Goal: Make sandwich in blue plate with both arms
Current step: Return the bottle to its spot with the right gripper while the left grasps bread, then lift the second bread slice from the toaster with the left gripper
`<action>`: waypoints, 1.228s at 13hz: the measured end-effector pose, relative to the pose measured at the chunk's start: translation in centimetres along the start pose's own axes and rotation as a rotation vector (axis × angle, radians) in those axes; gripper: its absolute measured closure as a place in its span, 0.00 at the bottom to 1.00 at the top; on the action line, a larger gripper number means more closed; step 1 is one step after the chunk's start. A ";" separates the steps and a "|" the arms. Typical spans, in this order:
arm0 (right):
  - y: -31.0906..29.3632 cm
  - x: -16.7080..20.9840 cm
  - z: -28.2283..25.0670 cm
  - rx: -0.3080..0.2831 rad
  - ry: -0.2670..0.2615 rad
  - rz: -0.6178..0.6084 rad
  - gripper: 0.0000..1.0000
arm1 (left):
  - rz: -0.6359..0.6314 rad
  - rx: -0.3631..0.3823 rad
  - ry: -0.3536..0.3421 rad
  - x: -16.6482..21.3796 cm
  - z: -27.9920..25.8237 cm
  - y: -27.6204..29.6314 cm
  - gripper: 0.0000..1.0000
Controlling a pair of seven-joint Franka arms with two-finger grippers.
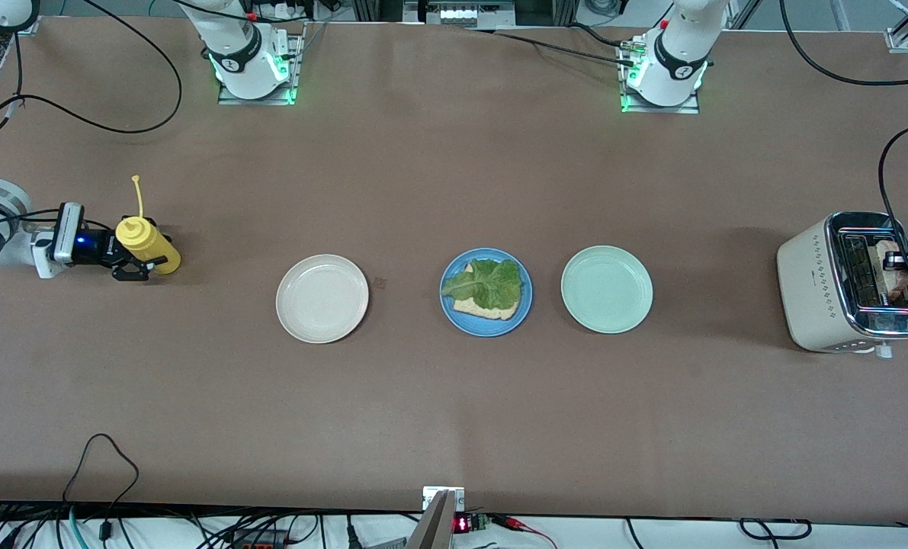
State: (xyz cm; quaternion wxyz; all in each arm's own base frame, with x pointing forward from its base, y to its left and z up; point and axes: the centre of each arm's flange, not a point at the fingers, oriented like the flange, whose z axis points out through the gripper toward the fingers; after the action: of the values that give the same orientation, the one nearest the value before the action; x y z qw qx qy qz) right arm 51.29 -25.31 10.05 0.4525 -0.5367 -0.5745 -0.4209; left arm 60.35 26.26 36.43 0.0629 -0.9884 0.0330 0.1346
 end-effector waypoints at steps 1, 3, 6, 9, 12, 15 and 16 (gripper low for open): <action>0.0 0.0 -0.3 -0.004 0.000 -0.001 0.44 | 0.001 0.001 0.001 0.0 -0.2 0.1 0.89; 0.2 0.2 -0.9 -0.010 -0.005 -0.008 0.22 | 0.005 0.003 0.000 -0.2 -0.8 0.5 0.91; 2.0 2.0 -4.4 -0.045 -0.067 -0.042 0.00 | 0.022 0.017 0.010 -0.6 -3.4 1.9 0.91; 4.2 5.9 -9.2 -0.071 -0.141 -0.057 0.00 | 0.030 0.023 -0.014 -1.5 -6.2 3.9 0.91; 5.0 9.9 -13.2 -0.102 -0.205 -0.023 0.00 | 0.011 0.023 -0.048 -2.0 -9.6 8.0 0.91; 5.3 12.7 -14.8 -0.122 -0.246 -0.008 0.00 | 0.079 0.035 -0.062 -3.2 -15.8 14.5 0.91; 5.5 13.8 -15.3 -0.127 -0.263 0.005 0.00 | 0.109 0.039 -0.046 -3.7 -17.9 16.8 0.91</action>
State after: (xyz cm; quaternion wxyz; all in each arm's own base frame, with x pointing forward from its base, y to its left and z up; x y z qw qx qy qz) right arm 57.60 -36.50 27.03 0.3395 -0.6162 -0.5996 -0.3815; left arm 60.13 7.39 52.62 0.0756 -0.9803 0.0880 0.1599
